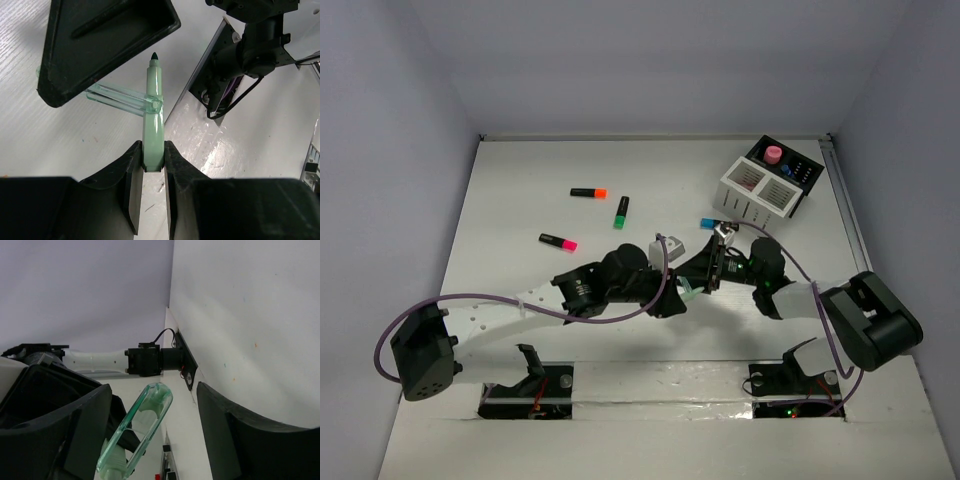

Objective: Sort the stationery into containers
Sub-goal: Close the pen cap on the pen.

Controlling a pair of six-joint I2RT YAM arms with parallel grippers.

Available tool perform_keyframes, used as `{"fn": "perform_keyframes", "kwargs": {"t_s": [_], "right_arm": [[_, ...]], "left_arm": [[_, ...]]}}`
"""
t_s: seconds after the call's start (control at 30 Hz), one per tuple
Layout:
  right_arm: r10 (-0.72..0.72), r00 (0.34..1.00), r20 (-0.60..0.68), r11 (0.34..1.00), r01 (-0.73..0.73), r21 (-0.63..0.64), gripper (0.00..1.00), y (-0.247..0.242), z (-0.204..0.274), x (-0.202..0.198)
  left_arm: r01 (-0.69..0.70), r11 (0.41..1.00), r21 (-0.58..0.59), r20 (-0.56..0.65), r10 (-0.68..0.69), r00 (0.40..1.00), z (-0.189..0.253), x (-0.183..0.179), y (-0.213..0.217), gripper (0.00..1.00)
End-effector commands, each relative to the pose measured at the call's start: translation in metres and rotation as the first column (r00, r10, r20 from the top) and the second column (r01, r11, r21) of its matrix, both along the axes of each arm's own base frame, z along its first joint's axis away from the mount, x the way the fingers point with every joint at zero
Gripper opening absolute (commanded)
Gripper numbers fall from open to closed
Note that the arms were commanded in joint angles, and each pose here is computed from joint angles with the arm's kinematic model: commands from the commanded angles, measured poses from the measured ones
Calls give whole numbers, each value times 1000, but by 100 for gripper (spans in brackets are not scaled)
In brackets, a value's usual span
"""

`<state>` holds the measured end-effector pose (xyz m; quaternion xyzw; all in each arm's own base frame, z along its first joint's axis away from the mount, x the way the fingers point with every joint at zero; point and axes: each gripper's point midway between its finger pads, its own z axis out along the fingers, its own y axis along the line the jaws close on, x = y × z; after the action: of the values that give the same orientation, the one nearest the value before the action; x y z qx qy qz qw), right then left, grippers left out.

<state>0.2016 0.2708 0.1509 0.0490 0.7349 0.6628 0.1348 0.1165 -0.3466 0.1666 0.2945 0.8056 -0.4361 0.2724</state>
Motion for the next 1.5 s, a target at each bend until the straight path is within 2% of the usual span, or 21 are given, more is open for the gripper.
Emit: {"fn": "perform_keyframes", "kwargs": {"t_s": [0.0, 0.13, 0.2, 0.23, 0.3, 0.43, 0.53, 0.63, 0.67, 0.7, 0.73, 0.8, 0.83, 1.03, 1.17, 1.47], "right_arm": [[33, 996, 77, 997, -39, 74, 71, 4, 20, -7], [42, 996, 82, 995, -49, 81, 57, 5, 23, -10], [42, 996, 85, 995, -49, 84, 53, 5, 24, -11], [40, 996, 84, 995, -47, 83, 47, 5, 24, -11], [39, 996, 85, 996, -46, 82, 44, 4, 24, -12], [30, 996, 82, 996, -36, 80, 25, 4, 22, -11], [25, 997, 79, 996, -32, 80, 16, 3, 21, -12], [9, 996, 92, 996, -17, 86, 12, 1, 23, -12], [7, 995, 102, 997, -15, 82, 14, 1, 23, -12], [9, 995, 99, 997, -16, 72, 21, 1, 21, -12], [12, 994, 109, 997, -20, 73, 47, 1, 23, -12], [20, 993, 120, 997, -30, 76, 74, 1, 26, -13], [34, 991, 127, 996, -44, 78, 81, 2, 28, -16], [52, 988, 143, 996, -61, 63, 82, 2, 29, -17], [65, 988, 138, 995, -75, 67, 77, 4, 30, -20], [136, 984, 116, 985, -147, 88, 77, 12, 31, -30]], "left_arm": [[6, 999, -52, 41, -3, 999, 13, 1, -3, 0], [11, 999, -53, 42, -9, 999, 14, -2, -3, 0], [5, 999, -48, 44, -3, 999, 12, -1, -2, 0], [5, 999, -45, 42, -3, 999, 11, -2, -1, 0], [-2, 999, -43, 45, 4, 999, 11, -1, 0, 0], [-7, 999, -46, 50, 9, 999, 12, 0, 1, 0], [-20, 999, -39, 57, 23, 998, 12, 1, 4, 0], [-36, 999, -35, 69, 38, 997, 12, 4, 7, 0], [-38, 999, -36, 73, 41, 996, 13, 4, 8, 0], [-39, 999, -36, 75, 41, 996, 12, 4, 9, 0], [-34, 999, -39, 76, 37, 996, 13, 3, 9, 0], [-31, 999, -39, 78, 34, 996, 13, 3, 9, 0], [-32, 999, -35, 75, 34, 997, 12, 2, 9, 0], [-30, 999, -41, 82, 33, 996, 14, 3, 8, 0], [-31, 999, -38, 81, 34, 996, 12, 4, 8, 0], [-26, 999, -39, 85, 29, 996, 10, 5, 6, 0]]}}
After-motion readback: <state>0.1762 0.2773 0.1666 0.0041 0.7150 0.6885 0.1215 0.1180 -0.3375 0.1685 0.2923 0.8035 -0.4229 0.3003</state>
